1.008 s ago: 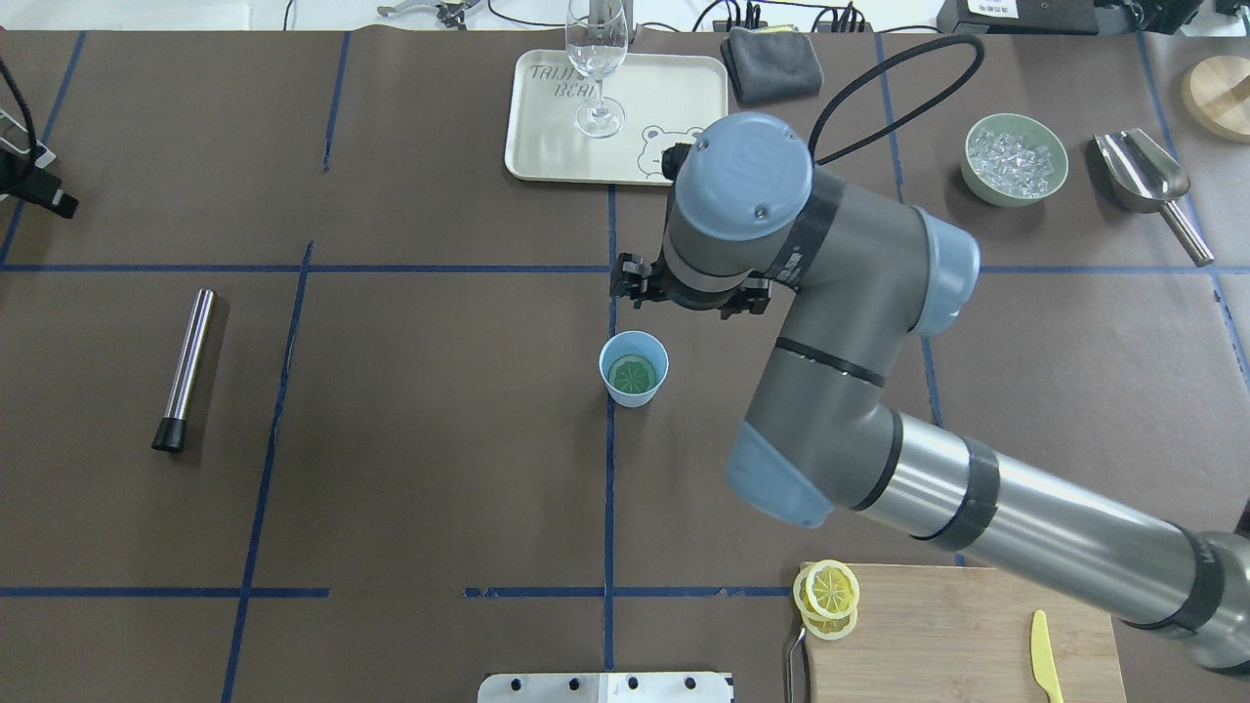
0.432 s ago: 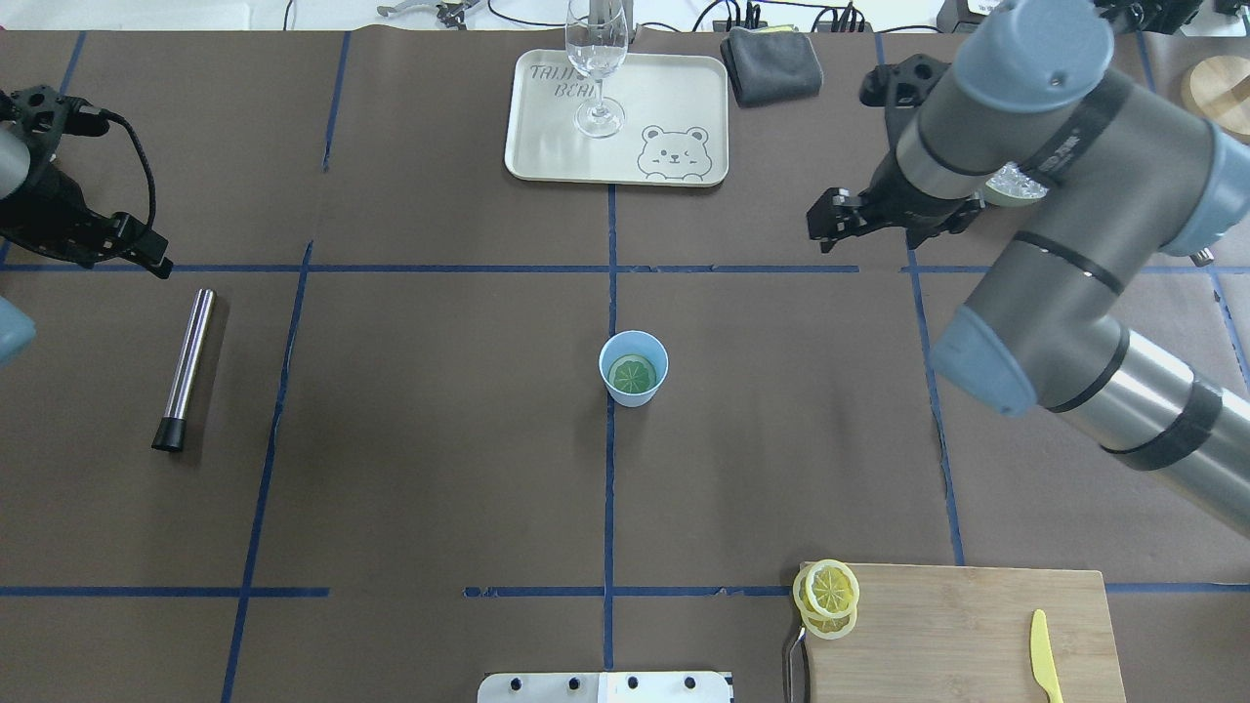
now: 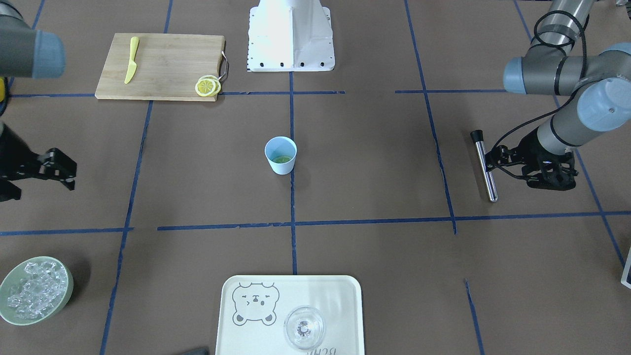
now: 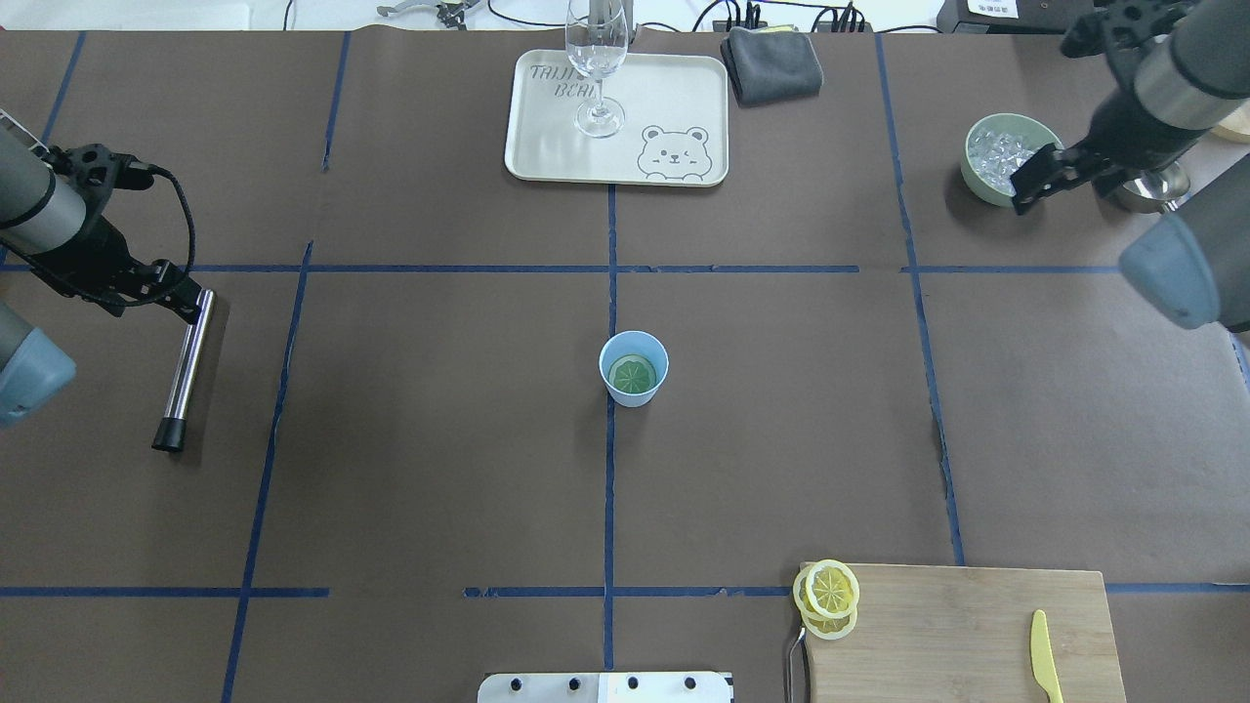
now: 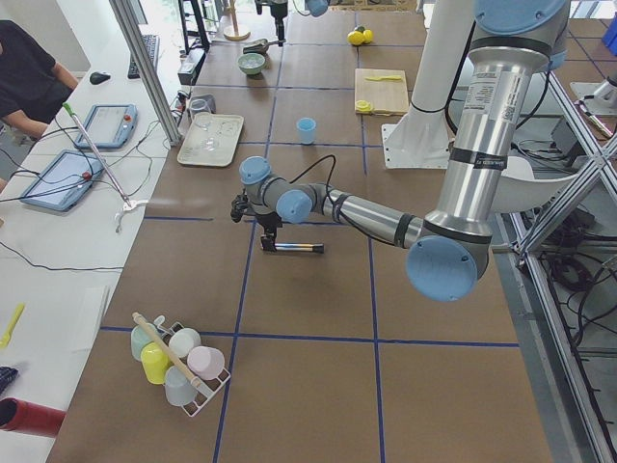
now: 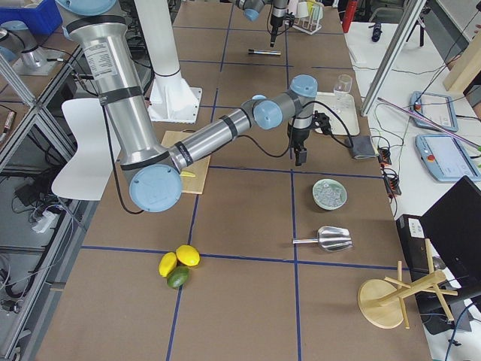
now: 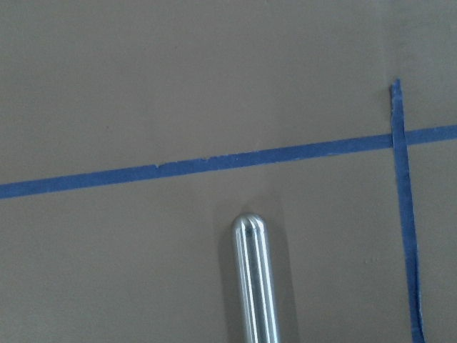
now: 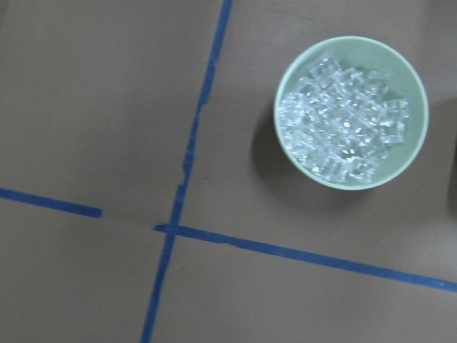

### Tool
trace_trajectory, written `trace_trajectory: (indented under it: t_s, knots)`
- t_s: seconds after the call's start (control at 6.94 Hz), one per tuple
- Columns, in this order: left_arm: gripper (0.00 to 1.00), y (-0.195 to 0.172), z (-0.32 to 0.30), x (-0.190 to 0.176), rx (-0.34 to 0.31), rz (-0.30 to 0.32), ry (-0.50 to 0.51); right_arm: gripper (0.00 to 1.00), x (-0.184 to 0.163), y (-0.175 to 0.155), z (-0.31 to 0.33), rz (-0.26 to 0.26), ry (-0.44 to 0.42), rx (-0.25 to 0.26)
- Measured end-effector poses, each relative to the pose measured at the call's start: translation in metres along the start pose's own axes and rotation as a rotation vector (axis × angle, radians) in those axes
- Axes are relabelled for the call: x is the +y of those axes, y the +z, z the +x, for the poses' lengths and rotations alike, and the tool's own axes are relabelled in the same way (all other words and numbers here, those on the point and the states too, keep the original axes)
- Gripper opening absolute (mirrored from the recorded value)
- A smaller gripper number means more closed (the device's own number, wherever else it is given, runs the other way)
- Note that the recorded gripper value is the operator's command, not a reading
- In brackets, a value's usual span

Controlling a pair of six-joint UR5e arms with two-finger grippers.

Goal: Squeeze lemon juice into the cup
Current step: 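Retract the right arm toward rest while the left gripper reaches the steel muddler, then grasp the steel muddler upright with the left gripper and lift it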

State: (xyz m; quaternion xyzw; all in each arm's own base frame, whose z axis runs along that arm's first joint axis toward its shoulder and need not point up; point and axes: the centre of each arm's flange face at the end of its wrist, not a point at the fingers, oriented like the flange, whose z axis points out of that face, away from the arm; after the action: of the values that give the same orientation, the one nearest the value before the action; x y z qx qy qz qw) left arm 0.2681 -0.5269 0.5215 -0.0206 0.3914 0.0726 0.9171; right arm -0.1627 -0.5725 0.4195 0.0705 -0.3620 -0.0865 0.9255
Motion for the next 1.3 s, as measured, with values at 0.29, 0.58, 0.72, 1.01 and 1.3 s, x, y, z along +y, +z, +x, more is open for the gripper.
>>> trace_trajectory:
  t_s: [0.29, 0.58, 0.72, 1.01, 1.3]
  knots:
    - [1.0, 0.03, 0.004, 0.003, -0.016, -0.049, -0.004, 1.0, 0.017, -0.014, 0.071, -0.015, 0.0, -0.065]
    - [1.0, 0.042, 0.007, 0.003, -0.022, -0.069, -0.005, 1.0, 0.025, -0.02, 0.092, -0.016, 0.022, -0.104]
    - [1.0, 0.045, 0.01, 0.002, -0.023, -0.071, -0.011, 1.0, 0.027, -0.021, 0.094, -0.016, 0.025, -0.11]
    - [1.0, 0.045, 0.016, -0.003, -0.022, -0.07, -0.044, 1.0, 0.027, -0.022, 0.095, -0.014, 0.027, -0.112]
    - [0.92, 0.047, 0.017, -0.005, -0.024, -0.072, -0.066, 1.0, 0.026, -0.024, 0.096, -0.011, 0.027, -0.112]
